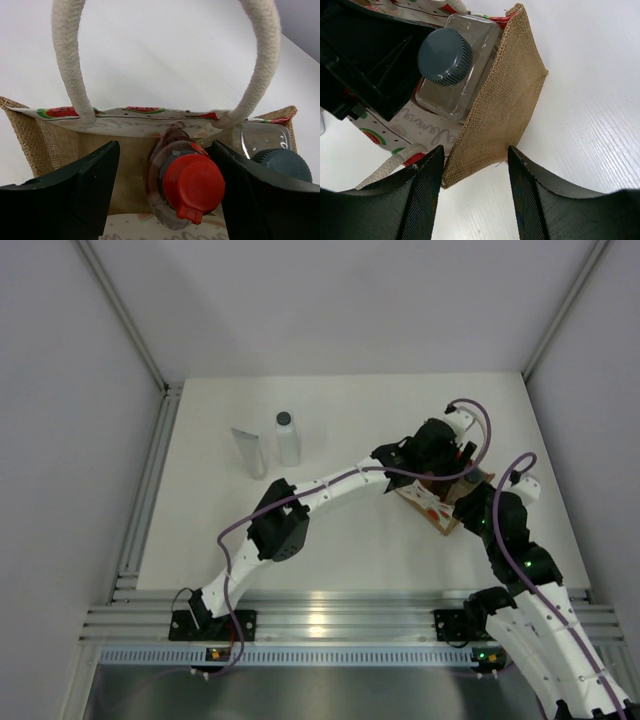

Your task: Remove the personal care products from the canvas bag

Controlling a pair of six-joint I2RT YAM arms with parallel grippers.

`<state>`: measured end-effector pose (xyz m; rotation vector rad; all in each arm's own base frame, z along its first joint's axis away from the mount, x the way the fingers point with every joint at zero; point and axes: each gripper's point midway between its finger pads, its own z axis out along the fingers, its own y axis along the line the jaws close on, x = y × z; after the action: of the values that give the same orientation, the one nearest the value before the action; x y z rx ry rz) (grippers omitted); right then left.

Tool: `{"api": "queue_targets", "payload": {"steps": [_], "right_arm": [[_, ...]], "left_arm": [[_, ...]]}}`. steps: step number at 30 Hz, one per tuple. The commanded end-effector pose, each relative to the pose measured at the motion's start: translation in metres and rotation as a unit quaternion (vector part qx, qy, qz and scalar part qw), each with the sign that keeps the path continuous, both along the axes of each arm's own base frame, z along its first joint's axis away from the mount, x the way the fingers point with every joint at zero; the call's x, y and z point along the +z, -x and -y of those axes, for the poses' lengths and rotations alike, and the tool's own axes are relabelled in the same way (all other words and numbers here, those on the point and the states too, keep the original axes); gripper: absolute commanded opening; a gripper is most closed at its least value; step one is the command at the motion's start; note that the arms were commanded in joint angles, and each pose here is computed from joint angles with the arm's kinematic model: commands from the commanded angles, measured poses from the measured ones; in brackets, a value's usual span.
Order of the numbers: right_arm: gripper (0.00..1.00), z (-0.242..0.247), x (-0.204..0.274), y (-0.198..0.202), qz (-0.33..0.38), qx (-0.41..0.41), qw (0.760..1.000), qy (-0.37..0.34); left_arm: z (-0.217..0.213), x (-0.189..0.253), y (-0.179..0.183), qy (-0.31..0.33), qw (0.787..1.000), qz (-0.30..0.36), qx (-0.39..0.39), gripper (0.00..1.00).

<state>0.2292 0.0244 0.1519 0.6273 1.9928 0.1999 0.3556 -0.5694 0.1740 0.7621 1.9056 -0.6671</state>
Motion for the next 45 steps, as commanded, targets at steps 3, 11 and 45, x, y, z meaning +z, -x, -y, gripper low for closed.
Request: {"api": "queue_targets", "payload": {"steps": [3, 11, 45], "right_arm": [[0.53, 0.003, 0.002, 0.002, -0.001, -0.001, 1.000, 0.003], [0.52, 0.002, 0.005, 0.001, 0.001, 0.004, 1.000, 0.003], [0.53, 0.006, 0.001, 0.000, -0.003, -0.008, 1.000, 0.008]], "left_arm": [[0.008, 0.004, -0.008, 0.005, 0.999, 0.028, 0.017, 0.77], [0.011, -0.016, -0.007, -0.006, 1.000, 0.016, 0.012, 0.76], [-0.029, 0.150, 0.002, 0.110, 0.990, 0.071, 0.058, 0.00]]}}
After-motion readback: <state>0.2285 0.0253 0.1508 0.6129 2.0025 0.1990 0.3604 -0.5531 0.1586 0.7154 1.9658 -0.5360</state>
